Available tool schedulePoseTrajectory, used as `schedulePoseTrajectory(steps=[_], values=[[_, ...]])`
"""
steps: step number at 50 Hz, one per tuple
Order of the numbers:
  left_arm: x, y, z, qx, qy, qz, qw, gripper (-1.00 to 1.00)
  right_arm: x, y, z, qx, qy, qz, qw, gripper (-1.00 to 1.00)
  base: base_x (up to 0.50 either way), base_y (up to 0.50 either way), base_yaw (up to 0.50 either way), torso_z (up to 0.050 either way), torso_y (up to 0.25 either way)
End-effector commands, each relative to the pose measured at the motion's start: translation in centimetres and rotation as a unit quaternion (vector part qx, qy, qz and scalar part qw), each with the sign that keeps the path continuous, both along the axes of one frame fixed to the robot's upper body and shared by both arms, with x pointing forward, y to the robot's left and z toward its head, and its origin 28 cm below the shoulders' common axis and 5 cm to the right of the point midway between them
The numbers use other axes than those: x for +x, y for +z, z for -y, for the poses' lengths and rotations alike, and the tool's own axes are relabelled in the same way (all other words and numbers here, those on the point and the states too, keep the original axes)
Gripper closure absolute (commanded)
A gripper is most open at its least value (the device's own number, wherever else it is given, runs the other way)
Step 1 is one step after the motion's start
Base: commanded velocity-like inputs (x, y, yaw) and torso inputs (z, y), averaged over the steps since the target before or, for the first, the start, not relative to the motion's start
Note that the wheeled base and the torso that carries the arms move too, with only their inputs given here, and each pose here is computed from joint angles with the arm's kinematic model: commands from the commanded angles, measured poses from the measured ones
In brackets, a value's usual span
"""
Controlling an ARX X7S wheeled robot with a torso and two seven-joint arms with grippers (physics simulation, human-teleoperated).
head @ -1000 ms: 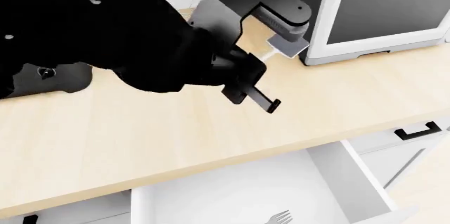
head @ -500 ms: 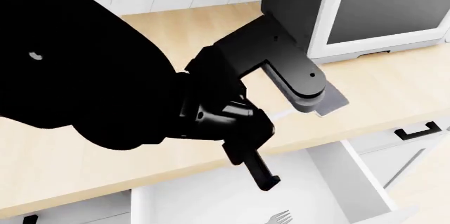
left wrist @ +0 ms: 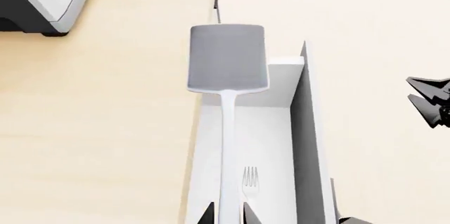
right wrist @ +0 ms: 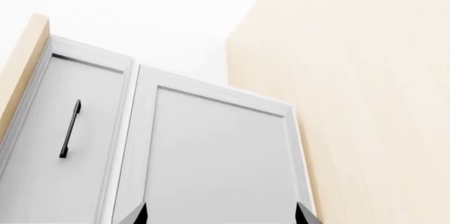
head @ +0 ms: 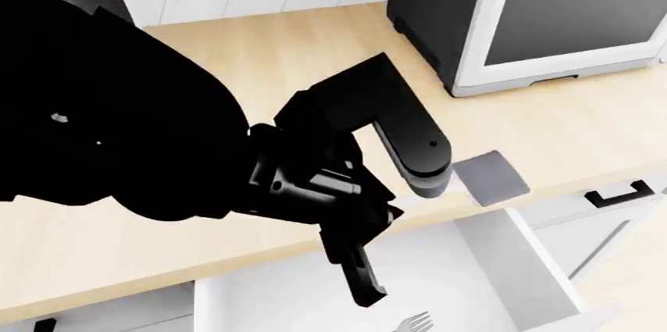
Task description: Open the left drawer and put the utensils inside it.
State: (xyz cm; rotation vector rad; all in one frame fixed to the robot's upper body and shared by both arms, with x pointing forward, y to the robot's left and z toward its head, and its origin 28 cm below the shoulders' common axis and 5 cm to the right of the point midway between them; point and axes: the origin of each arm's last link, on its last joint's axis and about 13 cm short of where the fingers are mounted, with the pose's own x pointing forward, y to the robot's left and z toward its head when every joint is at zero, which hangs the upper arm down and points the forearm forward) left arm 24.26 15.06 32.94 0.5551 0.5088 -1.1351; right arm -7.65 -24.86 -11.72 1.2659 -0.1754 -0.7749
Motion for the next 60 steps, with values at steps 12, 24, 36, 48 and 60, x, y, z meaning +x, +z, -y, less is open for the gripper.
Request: schedulePoseTrajectory(steps=[12, 24, 36, 48, 60], values=[[-0.7, -3.2, 0.8, 0.034, -0.05, -0.028, 0.998, 1.0, 0.2, 0.0, -0.1, 0.0, 0.002, 0.0, 1.0, -1.0, 0.0, 0.0, 0.0, 0.0, 0.0], [-0.8, -4.7, 1.4, 0.044, -0.06, -0.044, 0.996, 1.0, 0.3, 0.0, -0.1, -0.001, 0.004, -0.002, 1.0, -1.0, 0.0, 0.0, 0.0, 0.0, 0.0], [0.0, -6.0, 1.3, 0.05, -0.026, -0.063, 0.996, 1.0, 0.3, 0.0, -0.1, 0.0, 0.003, -0.002, 1.0, -1.0, 0.0, 0.0, 0.0, 0.0, 0.0], [0.4, -6.7, 1.4, 0.063, -0.016, -0.073, 0.995, 1.0, 0.2, 0.0, -0.1, 0.001, 0.001, 0.0, 1.0, -1.0, 0.0, 0.0, 0.0, 0.0, 0.0], [0.7, -6.9, 1.5, 0.068, 0.006, -0.085, 0.994, 1.0, 0.1, -0.3, -0.1, 0.002, -0.001, -0.001, 1.0, -1.0, 0.0, 0.0, 0.0, 0.0, 0.0]])
